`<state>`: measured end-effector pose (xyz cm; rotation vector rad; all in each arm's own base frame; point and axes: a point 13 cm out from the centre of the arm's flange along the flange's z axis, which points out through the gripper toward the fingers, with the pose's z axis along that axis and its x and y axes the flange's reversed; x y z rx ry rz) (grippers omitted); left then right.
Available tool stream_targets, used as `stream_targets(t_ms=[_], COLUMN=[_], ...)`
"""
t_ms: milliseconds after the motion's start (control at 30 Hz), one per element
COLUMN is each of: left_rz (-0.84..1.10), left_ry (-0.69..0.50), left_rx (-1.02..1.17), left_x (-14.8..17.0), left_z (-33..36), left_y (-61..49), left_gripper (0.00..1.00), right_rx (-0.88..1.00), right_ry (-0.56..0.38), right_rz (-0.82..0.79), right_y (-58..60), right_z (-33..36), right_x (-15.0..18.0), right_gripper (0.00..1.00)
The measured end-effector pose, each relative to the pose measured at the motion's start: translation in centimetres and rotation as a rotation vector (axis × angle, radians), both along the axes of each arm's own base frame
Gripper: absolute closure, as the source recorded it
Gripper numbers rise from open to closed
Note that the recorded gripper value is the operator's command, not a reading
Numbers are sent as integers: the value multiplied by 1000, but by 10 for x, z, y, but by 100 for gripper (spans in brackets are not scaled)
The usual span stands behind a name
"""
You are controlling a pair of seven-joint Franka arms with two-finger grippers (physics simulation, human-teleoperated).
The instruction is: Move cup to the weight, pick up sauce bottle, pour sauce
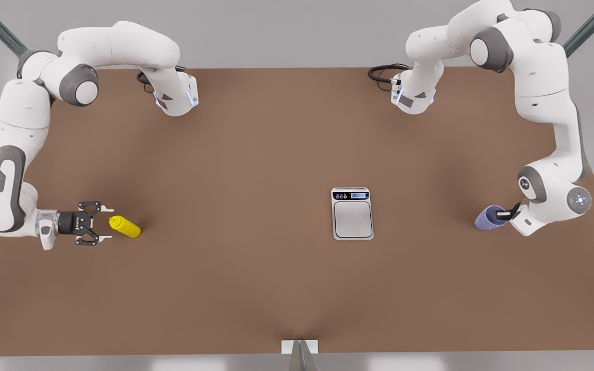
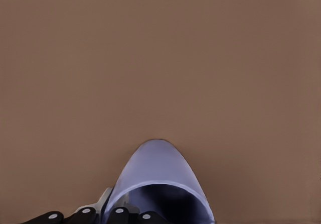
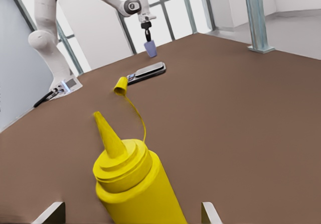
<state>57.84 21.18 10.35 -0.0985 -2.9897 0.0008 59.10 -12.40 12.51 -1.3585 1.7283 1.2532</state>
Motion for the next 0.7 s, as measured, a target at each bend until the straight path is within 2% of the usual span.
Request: stream_targets(t_ms=[133, 233, 267, 333, 433, 600, 700], left_rz=[-71, -230, -277, -359, -417, -372, -296], left_ry=[-65, -119, -119, -103, -60, -30, 25], left_rx=[0, -7, -26, -86, -130, -125, -103], left_x=[30, 77, 80, 71, 38, 21, 7], left_z=[46, 90, 94, 97, 96, 91, 69], left_y=[-38, -161, -209, -311, -419, -497, -496], left_gripper=[79, 79, 79, 79, 79, 79, 79], right_rx=[34, 51, 55, 60, 74, 90, 96], right_ry=[-78, -127, -145, -178, -219, -289, -318], right_rz=[42, 67, 74, 86, 96, 108, 114], right_y=[4, 7, 7, 7, 10, 22, 27], right_z=[-13, -22, -24, -26, -32, -36, -40], right_x=[-7, -11, -11, -12, -11, -3, -1], right_gripper=[0, 0, 0, 0, 0, 0, 0])
